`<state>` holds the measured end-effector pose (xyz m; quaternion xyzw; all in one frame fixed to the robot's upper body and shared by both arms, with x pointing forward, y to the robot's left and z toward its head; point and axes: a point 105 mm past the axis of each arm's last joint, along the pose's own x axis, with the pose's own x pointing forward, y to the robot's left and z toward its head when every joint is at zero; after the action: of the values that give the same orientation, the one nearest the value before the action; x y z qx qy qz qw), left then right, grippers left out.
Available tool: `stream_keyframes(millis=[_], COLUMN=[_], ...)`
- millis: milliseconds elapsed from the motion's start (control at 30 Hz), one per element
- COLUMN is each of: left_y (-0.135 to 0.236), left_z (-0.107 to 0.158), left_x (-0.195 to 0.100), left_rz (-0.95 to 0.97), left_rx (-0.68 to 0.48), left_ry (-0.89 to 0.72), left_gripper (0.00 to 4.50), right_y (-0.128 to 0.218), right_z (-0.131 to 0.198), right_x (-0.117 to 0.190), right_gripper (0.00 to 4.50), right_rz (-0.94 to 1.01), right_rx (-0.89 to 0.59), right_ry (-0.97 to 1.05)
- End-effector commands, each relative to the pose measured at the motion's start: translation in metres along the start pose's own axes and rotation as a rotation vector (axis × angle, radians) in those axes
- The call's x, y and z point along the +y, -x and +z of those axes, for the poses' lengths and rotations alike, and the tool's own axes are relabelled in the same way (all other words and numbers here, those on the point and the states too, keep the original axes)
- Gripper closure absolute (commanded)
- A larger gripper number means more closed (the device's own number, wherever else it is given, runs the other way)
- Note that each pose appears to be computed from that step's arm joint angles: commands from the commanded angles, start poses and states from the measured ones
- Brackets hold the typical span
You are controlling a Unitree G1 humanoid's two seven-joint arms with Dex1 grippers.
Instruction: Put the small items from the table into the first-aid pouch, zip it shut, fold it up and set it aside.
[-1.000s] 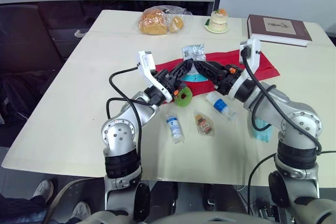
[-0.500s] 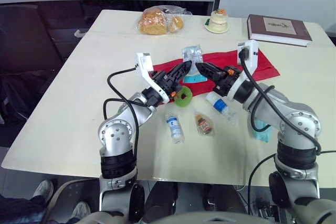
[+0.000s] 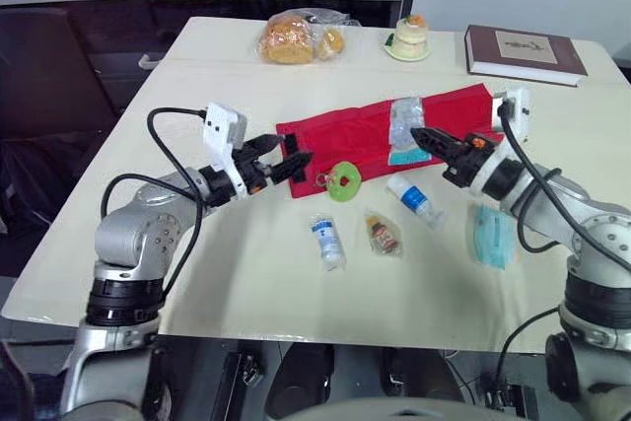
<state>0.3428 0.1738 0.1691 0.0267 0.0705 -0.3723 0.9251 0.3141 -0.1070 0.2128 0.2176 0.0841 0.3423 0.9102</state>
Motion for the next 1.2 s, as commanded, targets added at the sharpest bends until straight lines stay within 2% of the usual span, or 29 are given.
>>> stream_keyframes(millis=[33,267,600,1000,1200], left_y=[-0.002,-0.034,-0.082,-0.088,-0.094], left_z=[0.003,0.011,-0.007,-0.015,-0.014], left_x=[0.011,0.032,0.030,0.017,0.019], left_rz=[-0.026,-0.052,-0.154,-0.295,-0.256], left_rx=[0.018,0.043,0.212,0.251,0.252], left_ry=[-0.116,-0.185,-0.400,-0.488,-0.550], left_gripper=[0.02,0.02,0.02,0.02,0.02], right_y=[0.006,0.004,0.007,0.011,0.009], right_z=[0.007,0.000,0.003,0.004,0.004], right_x=[0.007,0.010,0.010,0.009,0.010], right_gripper=[4.50,4.50,4.50,4.50,4.50], right_rz=[0.037,0.036,-0.002,-0.035,-0.026], right_rx=[-0.029,-0.034,-0.091,-0.131,-0.130], right_ry=[0.016,0.015,0.024,0.021,0.021])
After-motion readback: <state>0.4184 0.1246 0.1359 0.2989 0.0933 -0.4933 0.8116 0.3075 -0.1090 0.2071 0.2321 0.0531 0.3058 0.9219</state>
